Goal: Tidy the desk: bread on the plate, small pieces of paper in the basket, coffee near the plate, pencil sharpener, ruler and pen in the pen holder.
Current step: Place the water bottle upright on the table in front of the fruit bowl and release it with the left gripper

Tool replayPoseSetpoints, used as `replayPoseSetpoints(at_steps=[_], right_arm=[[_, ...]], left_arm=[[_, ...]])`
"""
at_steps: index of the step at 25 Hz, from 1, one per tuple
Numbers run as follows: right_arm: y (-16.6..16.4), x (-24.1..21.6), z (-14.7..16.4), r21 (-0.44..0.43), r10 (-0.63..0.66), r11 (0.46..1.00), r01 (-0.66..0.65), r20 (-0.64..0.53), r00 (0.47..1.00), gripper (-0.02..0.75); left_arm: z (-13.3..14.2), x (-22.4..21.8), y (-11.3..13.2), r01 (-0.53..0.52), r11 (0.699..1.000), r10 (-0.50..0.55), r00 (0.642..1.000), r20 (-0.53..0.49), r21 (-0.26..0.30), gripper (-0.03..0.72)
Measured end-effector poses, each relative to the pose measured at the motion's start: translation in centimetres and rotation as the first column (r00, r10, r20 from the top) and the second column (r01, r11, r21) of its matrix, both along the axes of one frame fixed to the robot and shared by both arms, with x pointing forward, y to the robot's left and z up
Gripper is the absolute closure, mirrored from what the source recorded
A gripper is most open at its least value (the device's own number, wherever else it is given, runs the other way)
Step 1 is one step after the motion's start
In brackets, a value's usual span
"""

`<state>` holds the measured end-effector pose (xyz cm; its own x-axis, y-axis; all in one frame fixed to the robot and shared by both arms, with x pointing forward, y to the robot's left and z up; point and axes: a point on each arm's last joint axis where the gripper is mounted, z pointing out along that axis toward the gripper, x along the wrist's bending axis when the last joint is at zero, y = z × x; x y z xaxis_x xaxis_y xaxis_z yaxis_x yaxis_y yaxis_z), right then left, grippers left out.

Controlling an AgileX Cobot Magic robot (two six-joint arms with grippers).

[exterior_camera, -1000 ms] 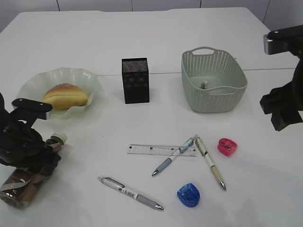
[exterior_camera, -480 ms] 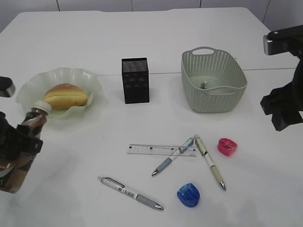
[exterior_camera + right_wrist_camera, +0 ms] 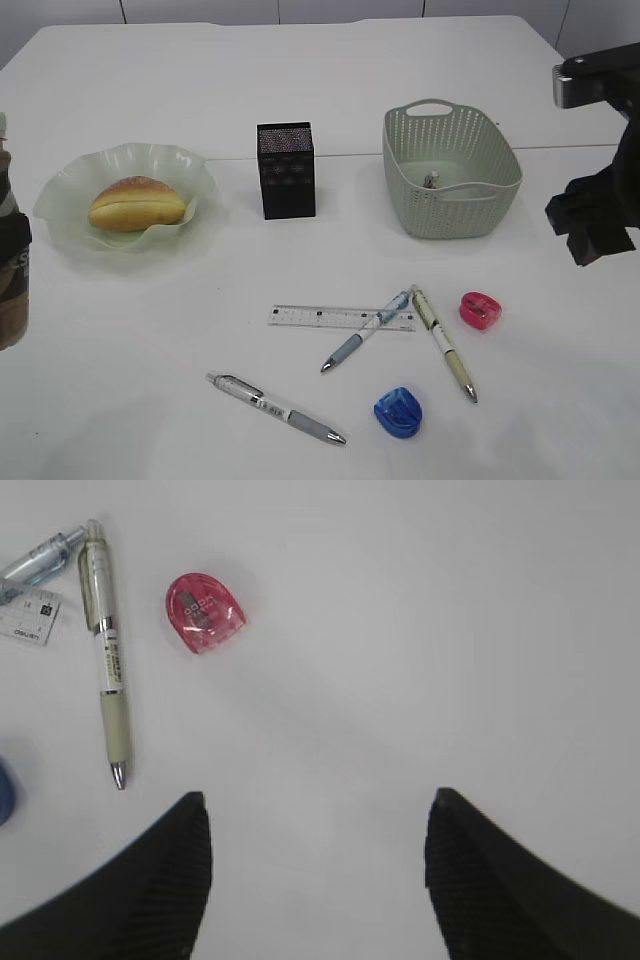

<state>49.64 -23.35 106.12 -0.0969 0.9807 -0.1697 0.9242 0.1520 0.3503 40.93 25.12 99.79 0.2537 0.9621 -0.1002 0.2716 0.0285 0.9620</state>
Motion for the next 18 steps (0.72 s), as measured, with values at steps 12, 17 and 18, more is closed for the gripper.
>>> replayPoseSetpoints(at_steps=[12, 17, 18], right_arm=[[-0.2, 0.0, 0.0, -0.033, 0.012, 0.999, -0.012, -0.001, 1.000, 0.246], [-0.3, 0.1, 0.1, -0.041, 0.017, 0.999, -0.017, 0.005, 1.000, 0.246], [-0.3, 0.1, 0.1, -0.042, 0.017, 0.999, -0.017, 0.005, 1.000, 0.246]], left_arm=[[0.0, 1.8, -0.6, 0.033, 0.971, 0.044, 0.948, 0.315, -0.235, 0.305], [-0.8, 2.4, -1.4, 0.094, 0.977, -0.034, 0.954, 0.296, -0.190, 0.305], [-0.9, 2.6, -1.7, 0.115, 0.978, -0.059, 0.953, 0.297, -0.176, 0.305]])
